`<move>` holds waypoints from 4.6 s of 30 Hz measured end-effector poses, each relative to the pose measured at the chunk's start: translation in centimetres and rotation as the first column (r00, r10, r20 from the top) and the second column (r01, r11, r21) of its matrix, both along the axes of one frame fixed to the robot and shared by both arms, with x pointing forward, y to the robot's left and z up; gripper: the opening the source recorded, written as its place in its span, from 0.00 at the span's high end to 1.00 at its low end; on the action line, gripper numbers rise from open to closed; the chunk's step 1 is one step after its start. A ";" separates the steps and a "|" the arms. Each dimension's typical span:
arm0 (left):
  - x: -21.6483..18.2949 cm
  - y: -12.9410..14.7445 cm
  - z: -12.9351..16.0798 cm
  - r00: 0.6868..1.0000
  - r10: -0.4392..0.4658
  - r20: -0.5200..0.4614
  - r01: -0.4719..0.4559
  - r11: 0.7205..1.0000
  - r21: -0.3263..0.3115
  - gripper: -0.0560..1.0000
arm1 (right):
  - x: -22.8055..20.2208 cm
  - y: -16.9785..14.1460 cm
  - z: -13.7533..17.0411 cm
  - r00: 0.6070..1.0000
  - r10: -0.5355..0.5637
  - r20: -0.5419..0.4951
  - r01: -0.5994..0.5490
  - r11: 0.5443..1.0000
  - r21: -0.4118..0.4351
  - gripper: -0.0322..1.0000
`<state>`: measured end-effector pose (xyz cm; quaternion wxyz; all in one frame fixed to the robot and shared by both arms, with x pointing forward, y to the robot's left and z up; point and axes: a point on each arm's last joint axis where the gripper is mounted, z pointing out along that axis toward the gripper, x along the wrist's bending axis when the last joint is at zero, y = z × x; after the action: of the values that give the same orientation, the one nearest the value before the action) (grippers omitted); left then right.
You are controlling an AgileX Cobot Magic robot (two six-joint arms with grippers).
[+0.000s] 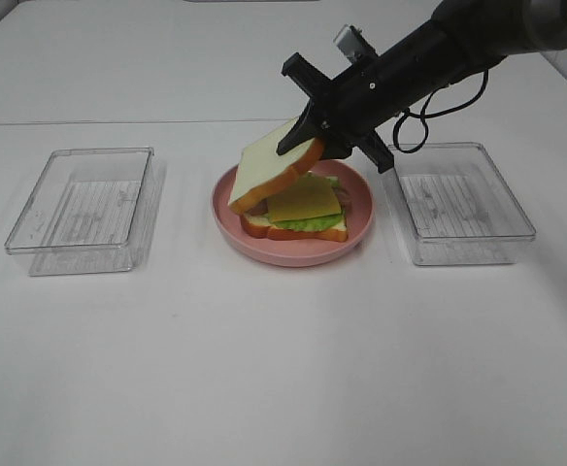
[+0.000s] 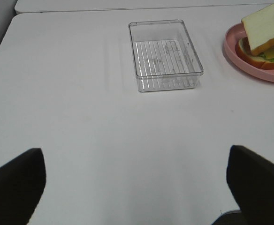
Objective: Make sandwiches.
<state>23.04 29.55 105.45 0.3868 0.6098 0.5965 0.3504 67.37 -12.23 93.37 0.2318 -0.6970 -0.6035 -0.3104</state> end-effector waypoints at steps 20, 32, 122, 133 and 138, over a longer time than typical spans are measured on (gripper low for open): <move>0.0 0.0 0.0 1.000 0.000 0.000 0.000 1.000 -0.001 0.01 | 0.1 -0.5 -2.3 1.000 0.017 -0.023 -0.019 0.996 -0.087 0.53; 0.0 0.0 0.0 1.000 0.000 0.000 0.000 1.000 -0.001 0.01 | 0.9 -1.4 0.0 0.992 0.127 -0.007 -0.124 0.953 -0.275 0.31; 0.0 0.0 0.0 1.000 -0.001 0.000 0.001 1.000 -0.003 0.01 | -40.9 -18.0 10.4 0.809 -0.037 0.586 0.441 0.697 -0.565 0.12; 0.0 0.0 0.0 1.000 -0.001 0.000 0.001 1.000 -0.003 0.01 | -43.9 -18.1 10.6 0.665 -0.039 0.746 0.551 0.700 -0.455 0.12; 0.0 0.0 0.0 1.000 -0.001 0.000 0.001 1.000 -0.003 0.01 | -43.8 -18.1 10.2 0.661 -0.020 0.750 0.546 0.698 -0.463 0.13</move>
<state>23.04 29.53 105.46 0.3877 0.6095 0.5967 0.3495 23.56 -30.35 103.59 -0.3279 -0.6526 -0.5862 -0.3507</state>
